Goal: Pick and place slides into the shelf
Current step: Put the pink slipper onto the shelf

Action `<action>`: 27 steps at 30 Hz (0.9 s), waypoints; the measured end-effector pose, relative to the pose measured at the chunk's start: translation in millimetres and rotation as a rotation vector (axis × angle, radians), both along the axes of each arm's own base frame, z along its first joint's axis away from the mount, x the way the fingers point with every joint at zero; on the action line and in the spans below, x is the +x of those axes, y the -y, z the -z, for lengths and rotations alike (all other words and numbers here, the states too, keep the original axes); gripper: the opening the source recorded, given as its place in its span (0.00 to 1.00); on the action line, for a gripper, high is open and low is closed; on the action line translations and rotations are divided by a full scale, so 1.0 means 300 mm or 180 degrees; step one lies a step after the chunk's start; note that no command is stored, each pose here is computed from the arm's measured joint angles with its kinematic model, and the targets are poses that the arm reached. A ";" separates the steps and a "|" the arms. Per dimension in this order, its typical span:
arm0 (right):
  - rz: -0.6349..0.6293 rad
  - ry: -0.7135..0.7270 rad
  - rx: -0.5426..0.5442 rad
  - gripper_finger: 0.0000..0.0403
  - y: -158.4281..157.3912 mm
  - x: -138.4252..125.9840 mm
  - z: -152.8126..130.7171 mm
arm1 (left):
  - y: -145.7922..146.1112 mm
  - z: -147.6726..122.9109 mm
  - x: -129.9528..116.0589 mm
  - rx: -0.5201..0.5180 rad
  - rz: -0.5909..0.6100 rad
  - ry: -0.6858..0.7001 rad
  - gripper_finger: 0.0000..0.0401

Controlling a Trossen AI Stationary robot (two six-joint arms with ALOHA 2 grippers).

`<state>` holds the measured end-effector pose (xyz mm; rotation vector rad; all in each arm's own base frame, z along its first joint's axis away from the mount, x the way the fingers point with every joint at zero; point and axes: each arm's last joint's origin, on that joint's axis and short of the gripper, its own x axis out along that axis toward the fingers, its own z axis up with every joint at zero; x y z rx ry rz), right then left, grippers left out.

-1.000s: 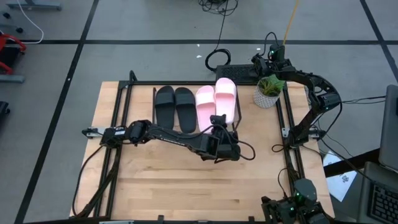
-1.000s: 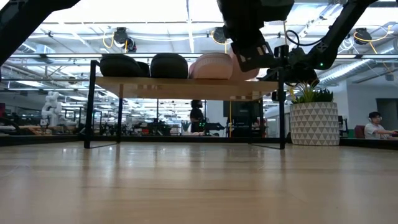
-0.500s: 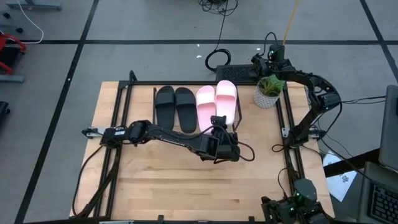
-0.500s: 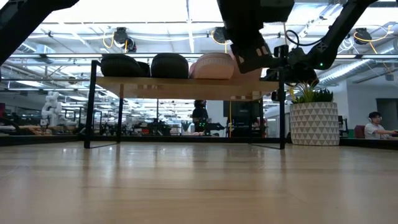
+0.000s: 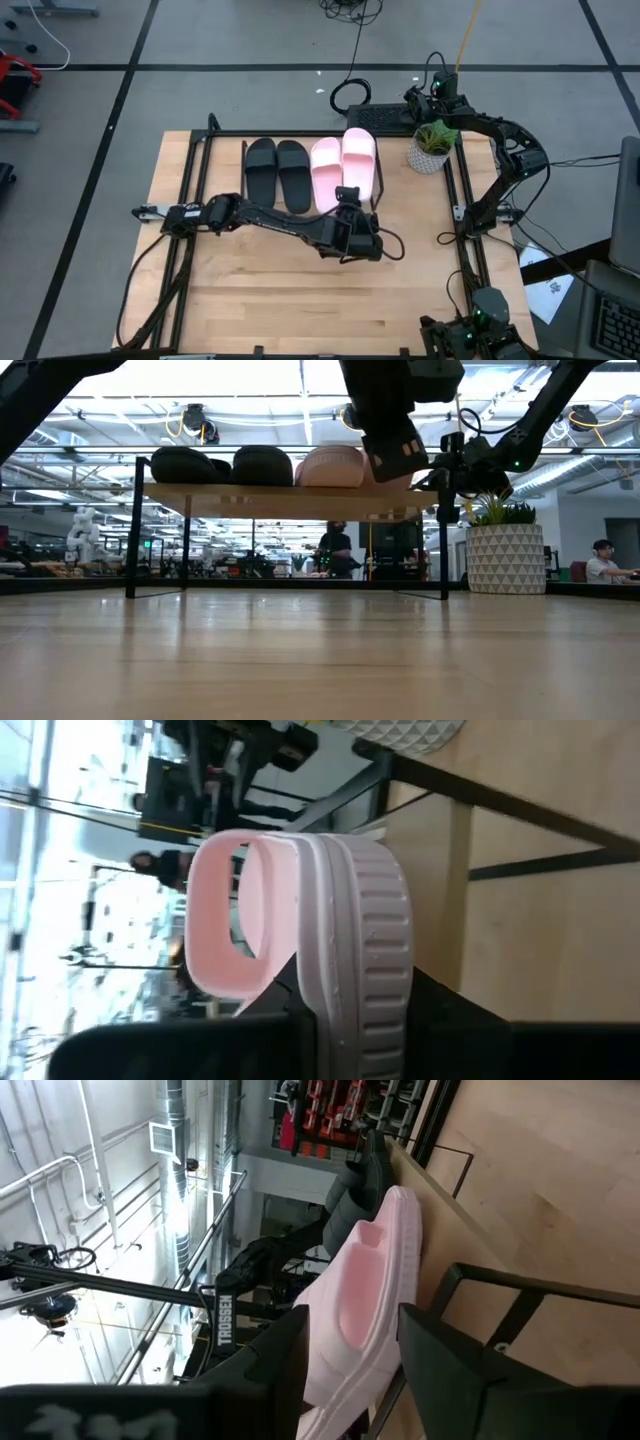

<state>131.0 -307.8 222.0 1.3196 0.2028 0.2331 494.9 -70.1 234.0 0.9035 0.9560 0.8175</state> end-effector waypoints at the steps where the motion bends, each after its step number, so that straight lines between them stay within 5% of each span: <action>1: -0.0001 0.0001 0.0000 0.36 0.000 0.000 0.000 | 0.001 0.000 0.000 -0.0060 0.0023 0.0013 0.12; 27: -0.0001 -0.0003 0.0012 0.36 0.000 0.000 0.000 | -0.018 0.022 -0.012 -0.0921 -0.0056 0.0299 0.12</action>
